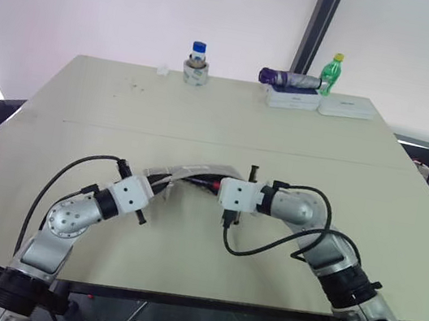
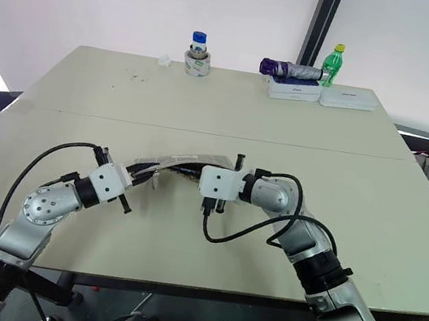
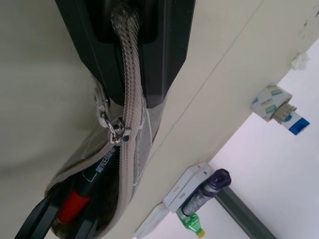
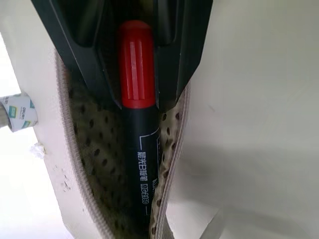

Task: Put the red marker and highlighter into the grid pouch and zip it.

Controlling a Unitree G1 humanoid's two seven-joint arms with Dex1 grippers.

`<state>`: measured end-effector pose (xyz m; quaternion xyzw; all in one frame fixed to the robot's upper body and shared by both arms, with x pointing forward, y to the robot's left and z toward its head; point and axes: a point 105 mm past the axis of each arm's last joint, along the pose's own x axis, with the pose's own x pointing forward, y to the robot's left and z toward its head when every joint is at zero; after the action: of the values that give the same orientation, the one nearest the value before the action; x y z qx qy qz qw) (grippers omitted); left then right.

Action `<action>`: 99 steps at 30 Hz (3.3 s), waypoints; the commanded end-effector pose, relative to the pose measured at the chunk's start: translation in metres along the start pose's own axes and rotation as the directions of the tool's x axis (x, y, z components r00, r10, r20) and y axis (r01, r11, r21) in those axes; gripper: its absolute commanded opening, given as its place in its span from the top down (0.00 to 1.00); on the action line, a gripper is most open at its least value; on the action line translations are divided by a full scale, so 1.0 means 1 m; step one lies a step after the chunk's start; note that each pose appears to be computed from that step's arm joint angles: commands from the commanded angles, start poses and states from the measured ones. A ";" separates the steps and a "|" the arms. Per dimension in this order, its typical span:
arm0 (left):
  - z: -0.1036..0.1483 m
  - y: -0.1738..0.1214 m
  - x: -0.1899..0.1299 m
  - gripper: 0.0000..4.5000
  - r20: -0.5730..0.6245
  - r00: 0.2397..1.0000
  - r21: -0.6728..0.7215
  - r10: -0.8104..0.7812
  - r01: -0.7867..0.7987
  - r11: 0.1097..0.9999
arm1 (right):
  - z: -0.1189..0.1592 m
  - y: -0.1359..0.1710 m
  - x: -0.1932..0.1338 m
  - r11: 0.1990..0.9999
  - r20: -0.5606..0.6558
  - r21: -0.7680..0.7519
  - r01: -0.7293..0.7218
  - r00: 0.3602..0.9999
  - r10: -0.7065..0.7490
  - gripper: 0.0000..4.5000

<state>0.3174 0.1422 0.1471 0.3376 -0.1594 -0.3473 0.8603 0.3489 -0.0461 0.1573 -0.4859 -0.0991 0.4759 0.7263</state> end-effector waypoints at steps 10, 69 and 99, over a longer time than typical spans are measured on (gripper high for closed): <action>0.012 0.008 -0.001 1.00 0.052 0.999 0.007 0.014 -0.015 1.000 | 0.016 -0.012 -0.014 1.000 0.085 -0.014 -0.023 0.996 0.024 0.25; -0.009 -0.004 -0.015 1.00 -0.091 0.994 0.141 -0.066 0.079 0.987 | -0.004 0.054 -0.023 0.595 0.223 0.788 -0.155 0.974 -0.042 1.00; -0.020 0.023 -0.029 0.40 -0.046 0.998 -0.093 -0.032 0.027 0.995 | -0.069 0.017 -0.075 0.604 0.077 0.797 0.003 0.991 -0.107 0.63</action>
<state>0.3133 0.1766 0.1266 0.2895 -0.0818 -0.3894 0.8706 0.3375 -0.1478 0.1102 -0.0773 0.1024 0.4720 0.8722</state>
